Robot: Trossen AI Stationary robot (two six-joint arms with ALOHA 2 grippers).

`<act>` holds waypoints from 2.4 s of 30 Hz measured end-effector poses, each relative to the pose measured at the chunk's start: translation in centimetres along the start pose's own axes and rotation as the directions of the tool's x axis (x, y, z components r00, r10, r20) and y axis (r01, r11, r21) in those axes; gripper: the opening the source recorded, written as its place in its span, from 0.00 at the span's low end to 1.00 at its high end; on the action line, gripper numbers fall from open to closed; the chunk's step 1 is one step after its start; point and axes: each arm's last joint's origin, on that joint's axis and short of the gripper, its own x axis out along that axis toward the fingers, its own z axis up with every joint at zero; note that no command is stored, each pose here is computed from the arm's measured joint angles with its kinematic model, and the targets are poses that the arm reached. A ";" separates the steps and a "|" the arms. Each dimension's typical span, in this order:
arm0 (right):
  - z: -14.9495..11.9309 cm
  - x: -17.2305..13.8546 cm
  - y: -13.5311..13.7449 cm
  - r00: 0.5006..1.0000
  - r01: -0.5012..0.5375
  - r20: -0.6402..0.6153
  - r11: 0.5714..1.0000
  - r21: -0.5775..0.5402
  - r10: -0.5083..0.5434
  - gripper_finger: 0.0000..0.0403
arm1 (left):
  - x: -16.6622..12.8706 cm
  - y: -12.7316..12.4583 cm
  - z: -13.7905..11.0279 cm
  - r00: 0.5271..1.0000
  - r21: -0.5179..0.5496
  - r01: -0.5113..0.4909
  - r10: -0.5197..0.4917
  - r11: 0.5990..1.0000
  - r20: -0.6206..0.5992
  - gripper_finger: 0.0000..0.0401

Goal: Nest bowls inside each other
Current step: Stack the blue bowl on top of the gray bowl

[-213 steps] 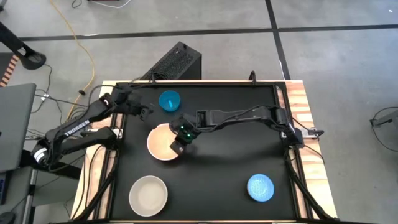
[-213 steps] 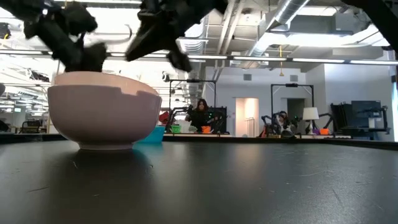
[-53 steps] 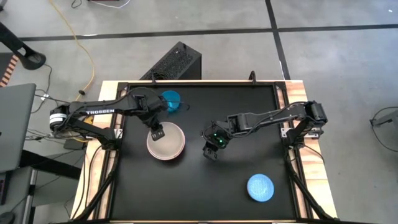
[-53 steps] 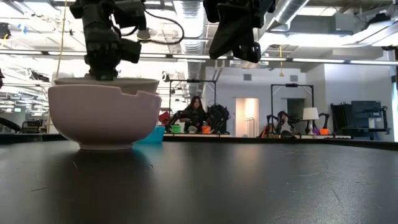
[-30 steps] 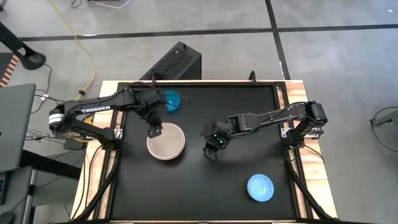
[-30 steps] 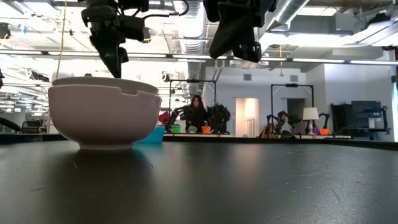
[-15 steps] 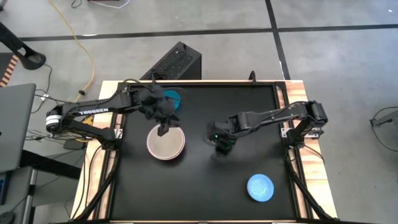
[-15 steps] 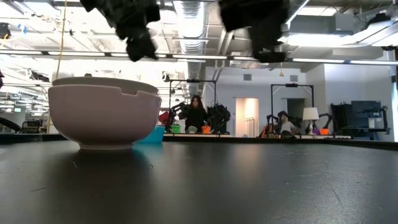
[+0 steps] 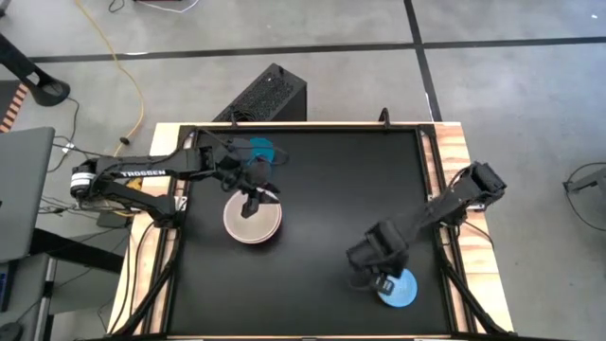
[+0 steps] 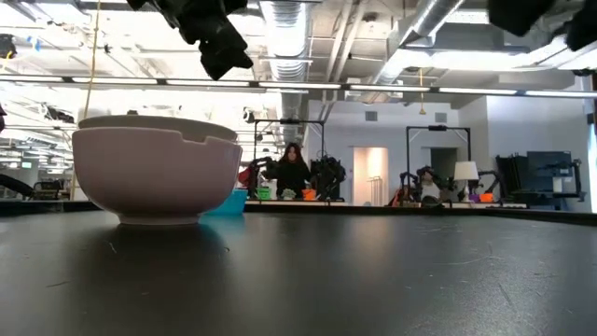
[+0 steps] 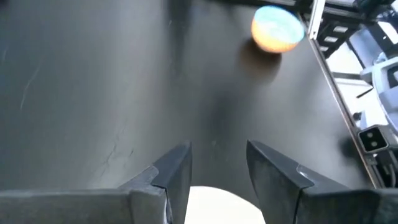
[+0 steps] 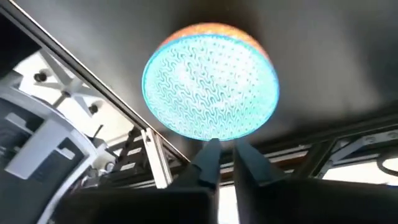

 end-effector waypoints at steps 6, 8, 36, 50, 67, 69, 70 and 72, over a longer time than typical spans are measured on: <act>-2.1 2.6 0.0 0.996 0.083 -0.029 0.996 -0.045 -0.085 0.36 | 0.1 -0.4 0.5 0.999 -0.001 0.015 -0.015 1.000 0.047 0.35; -2.5 3.4 -0.6 0.995 0.099 -0.008 0.994 -0.047 -0.099 0.44 | 0.1 -0.5 0.5 0.999 -0.011 0.018 -0.017 1.000 0.048 0.35; -0.4 8.7 -5.3 0.948 -0.114 0.280 0.984 -0.140 0.150 0.04 | 1.1 -4.6 1.0 0.993 -0.083 0.003 0.007 0.997 0.122 0.35; 3.7 -1.3 -4.2 0.802 -0.275 0.478 0.932 -0.238 0.359 0.00 | -1.6 -4.5 -0.8 0.984 -0.147 -0.179 0.176 0.973 -0.035 0.35; 19.8 -14.2 -1.0 0.511 -0.113 0.776 0.924 -0.364 0.369 0.00 | -10.0 -2.0 -5.2 0.843 -0.161 -0.529 0.538 0.833 0.013 0.35; 21.6 -15.1 -1.2 0.490 -0.110 0.788 0.923 -0.368 0.372 0.00 | -10.2 -1.9 -5.9 0.839 -0.201 -0.531 0.545 0.823 0.016 0.35; 22.5 -15.2 -1.4 0.487 -0.116 0.790 0.924 -0.366 0.374 0.00 | -10.3 -1.9 -6.1 0.838 -0.213 -0.529 0.545 0.821 0.020 0.35; 24.2 -15.2 -1.5 0.481 -0.129 0.789 0.921 -0.367 0.382 0.00 | -10.7 -2.0 -6.5 0.836 -0.222 -0.529 0.548 0.819 0.027 0.35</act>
